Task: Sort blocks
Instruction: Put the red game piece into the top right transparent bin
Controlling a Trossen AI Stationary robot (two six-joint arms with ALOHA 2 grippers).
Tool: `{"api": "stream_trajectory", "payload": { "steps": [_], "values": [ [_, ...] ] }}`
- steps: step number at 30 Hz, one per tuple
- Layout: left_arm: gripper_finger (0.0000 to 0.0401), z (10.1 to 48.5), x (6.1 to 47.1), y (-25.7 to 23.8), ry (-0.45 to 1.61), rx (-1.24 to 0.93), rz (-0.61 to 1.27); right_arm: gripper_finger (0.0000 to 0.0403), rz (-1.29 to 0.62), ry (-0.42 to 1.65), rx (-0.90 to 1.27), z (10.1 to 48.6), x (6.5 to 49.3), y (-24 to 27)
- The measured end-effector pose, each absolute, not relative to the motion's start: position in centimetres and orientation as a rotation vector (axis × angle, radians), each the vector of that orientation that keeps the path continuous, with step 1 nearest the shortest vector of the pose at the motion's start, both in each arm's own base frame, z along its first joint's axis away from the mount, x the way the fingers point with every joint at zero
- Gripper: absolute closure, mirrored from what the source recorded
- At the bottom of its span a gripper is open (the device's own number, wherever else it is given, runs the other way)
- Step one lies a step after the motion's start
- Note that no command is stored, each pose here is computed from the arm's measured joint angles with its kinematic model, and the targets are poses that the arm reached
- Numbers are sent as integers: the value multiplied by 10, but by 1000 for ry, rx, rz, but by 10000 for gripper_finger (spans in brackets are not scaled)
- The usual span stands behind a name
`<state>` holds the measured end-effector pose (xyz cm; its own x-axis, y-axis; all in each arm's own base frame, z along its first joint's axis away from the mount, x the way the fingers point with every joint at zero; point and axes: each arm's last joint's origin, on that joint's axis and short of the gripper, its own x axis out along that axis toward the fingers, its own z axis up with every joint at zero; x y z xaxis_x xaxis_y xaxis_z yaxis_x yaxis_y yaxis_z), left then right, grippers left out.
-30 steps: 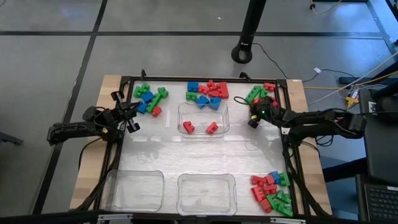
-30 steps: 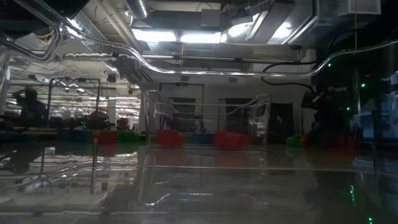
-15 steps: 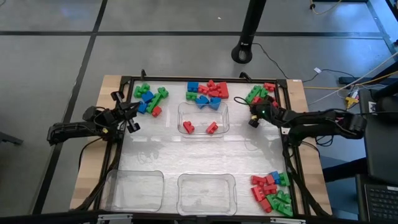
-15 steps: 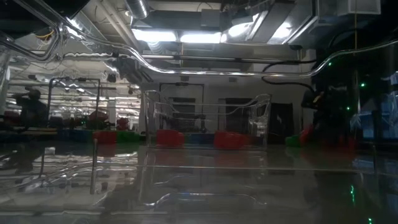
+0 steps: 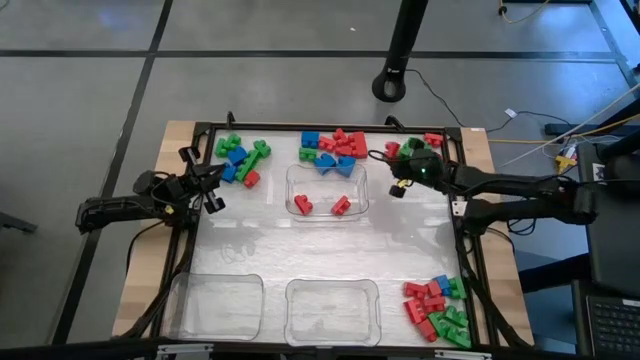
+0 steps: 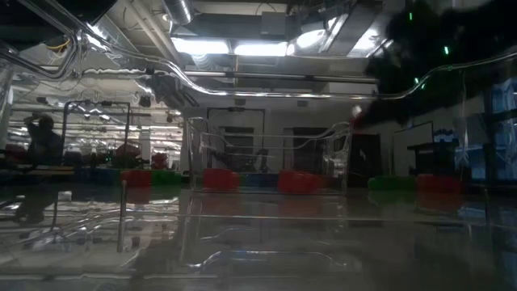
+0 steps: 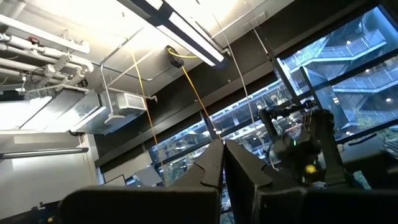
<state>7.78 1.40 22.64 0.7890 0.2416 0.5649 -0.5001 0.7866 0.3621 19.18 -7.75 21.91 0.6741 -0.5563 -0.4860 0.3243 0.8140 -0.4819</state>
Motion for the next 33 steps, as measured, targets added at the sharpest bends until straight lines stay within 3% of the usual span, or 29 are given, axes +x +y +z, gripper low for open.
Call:
{"api": "stream_trajectory", "payload": {
  "steps": [9, 22, 33],
  "values": [
    [395, 226, 78, 14, -523, 525, 420, 399, -374, 494, -443, 264, 216, -44],
    [395, 227, 78, 14, -521, 540, 424, 399, -216, 320, -451, 251, 262, -13],
    [395, 227, 78, 14, -521, 540, 424, 399, -17, 343, -441, 251, 322, -8]
  ]
}}
